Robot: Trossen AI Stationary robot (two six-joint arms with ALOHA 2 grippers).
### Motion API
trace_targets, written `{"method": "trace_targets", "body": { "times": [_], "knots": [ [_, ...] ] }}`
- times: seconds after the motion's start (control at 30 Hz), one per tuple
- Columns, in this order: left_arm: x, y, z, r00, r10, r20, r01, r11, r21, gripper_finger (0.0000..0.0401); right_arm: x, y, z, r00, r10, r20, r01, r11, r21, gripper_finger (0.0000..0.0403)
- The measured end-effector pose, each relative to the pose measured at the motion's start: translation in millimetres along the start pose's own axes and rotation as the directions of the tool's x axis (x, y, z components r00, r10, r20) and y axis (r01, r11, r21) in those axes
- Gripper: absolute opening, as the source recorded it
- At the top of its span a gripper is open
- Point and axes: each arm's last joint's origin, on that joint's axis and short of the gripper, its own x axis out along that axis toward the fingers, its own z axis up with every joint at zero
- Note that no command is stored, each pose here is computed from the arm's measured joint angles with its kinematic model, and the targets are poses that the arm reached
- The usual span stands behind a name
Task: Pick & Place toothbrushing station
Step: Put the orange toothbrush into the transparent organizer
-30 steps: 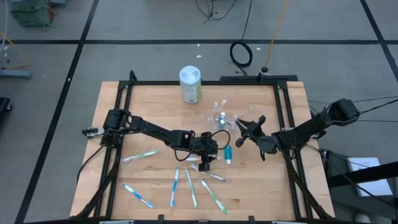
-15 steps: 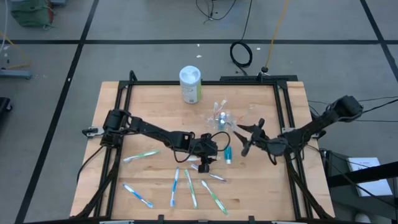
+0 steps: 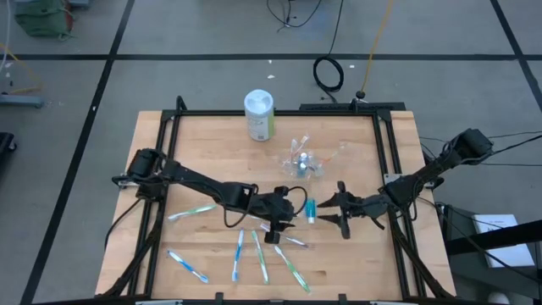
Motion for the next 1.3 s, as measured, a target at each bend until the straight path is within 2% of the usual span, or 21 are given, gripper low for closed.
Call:
{"method": "trace_targets", "body": {
  "times": [0.2,0.6,0.87,0.97,1.13,1.3],
  "knots": [
    [-9.7,-6.3,7.7,1.000,0.007,0.030,-0.009,0.998,0.063,0.0147,0.0,-1.1,-2.1,1.000,-0.013,-0.020,0.012,1.000,-0.009,0.0160],
    [-7.2,-8.3,5.8,1.000,0.002,0.023,-0.002,0.999,0.035,0.0147,0.0,-1.6,-3.3,0.999,-0.018,-0.030,0.018,1.000,-0.022,0.0160],
    [-7.1,-7.6,6.9,0.999,-0.012,0.037,0.009,0.997,0.071,0.0147,1.9,-6.4,-1.5,0.999,-0.046,-0.022,0.046,0.999,-0.013,0.0160],
    [-6.9,-2.7,6.7,0.999,-0.010,0.036,0.010,1.000,0.003,0.0147,2.0,-6.6,-1.4,0.999,-0.046,-0.023,0.046,0.999,0.002,0.0160],
    [-3.0,10.7,-1.5,0.997,-0.068,-0.024,0.064,0.991,-0.121,0.0147,2.6,-6.7,-2.6,0.998,-0.047,-0.031,0.049,0.997,0.060,0.0160],
    [11.9,17.5,-15.1,0.995,-0.069,-0.078,0.050,0.972,-0.231,0.0147,2.4,-7.7,-5.6,0.997,-0.056,-0.061,0.061,0.994,0.089,0.0160]
  ]
}}
